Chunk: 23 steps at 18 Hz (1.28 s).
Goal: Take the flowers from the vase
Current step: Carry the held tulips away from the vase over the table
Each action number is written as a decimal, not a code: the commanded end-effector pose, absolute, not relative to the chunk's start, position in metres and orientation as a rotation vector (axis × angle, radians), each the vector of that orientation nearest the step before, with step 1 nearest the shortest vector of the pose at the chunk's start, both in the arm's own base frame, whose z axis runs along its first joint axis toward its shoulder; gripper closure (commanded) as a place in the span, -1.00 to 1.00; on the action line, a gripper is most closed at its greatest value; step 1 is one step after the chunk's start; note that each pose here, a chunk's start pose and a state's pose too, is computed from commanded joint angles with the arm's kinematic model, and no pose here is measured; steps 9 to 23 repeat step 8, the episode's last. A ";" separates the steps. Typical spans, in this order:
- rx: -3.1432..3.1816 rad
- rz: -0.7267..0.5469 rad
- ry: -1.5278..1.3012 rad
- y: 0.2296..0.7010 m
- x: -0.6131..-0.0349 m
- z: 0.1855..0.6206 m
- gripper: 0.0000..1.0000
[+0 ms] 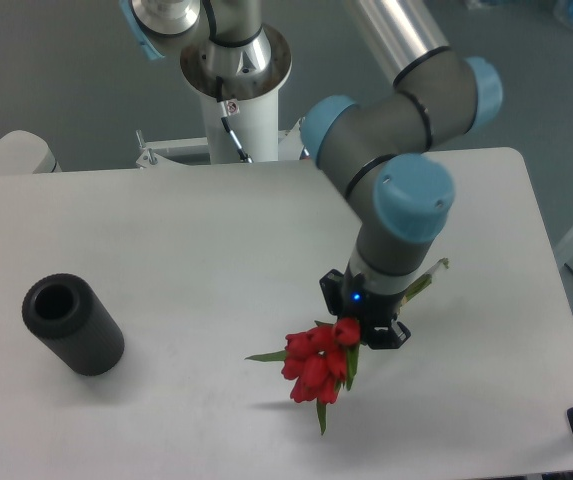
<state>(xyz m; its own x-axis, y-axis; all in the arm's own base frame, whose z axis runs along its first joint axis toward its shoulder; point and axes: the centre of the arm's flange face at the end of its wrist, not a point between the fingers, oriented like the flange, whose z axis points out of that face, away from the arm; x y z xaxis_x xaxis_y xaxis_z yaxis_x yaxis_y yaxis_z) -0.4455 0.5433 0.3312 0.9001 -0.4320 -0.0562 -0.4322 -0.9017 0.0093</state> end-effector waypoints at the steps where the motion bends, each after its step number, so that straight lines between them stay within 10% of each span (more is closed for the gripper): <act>1: -3.059 0.090 0.703 0.545 -0.444 0.331 0.66; 23: -3.061 0.078 0.714 0.546 -0.445 0.324 0.66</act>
